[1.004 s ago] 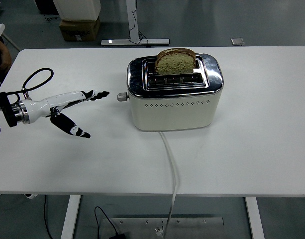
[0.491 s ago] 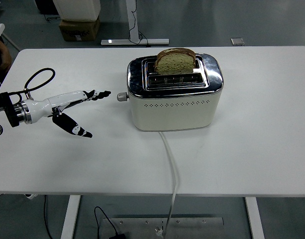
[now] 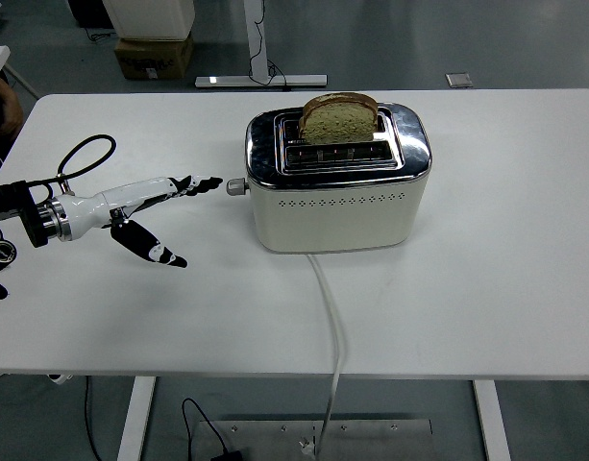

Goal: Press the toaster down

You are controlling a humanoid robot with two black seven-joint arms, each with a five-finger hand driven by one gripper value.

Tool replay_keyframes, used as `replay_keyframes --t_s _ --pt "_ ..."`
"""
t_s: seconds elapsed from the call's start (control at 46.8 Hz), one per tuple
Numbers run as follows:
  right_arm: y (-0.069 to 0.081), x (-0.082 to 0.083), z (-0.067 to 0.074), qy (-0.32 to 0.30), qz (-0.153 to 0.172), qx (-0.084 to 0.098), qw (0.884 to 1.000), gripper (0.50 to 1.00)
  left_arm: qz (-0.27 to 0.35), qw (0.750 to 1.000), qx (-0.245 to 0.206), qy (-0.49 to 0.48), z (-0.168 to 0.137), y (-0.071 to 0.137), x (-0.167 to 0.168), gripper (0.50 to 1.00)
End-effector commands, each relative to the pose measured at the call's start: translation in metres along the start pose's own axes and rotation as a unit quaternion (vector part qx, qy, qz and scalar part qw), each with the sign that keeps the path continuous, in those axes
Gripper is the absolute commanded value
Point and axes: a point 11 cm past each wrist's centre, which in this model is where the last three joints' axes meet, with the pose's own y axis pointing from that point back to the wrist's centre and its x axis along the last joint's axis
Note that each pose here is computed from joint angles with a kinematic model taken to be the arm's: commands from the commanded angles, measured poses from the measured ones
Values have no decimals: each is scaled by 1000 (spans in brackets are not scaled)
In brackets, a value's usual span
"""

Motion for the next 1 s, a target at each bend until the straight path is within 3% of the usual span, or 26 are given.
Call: replay_keyframes --t_s 0.0,0.983 --pt "0 0 -1 0 0 1 1000 998 0 1000 0 3 -1 -2 -2 1000" --pt "0 0 0 0 0 0 1000 998 -1 1000 0 18 -5 -12 -8 1000"
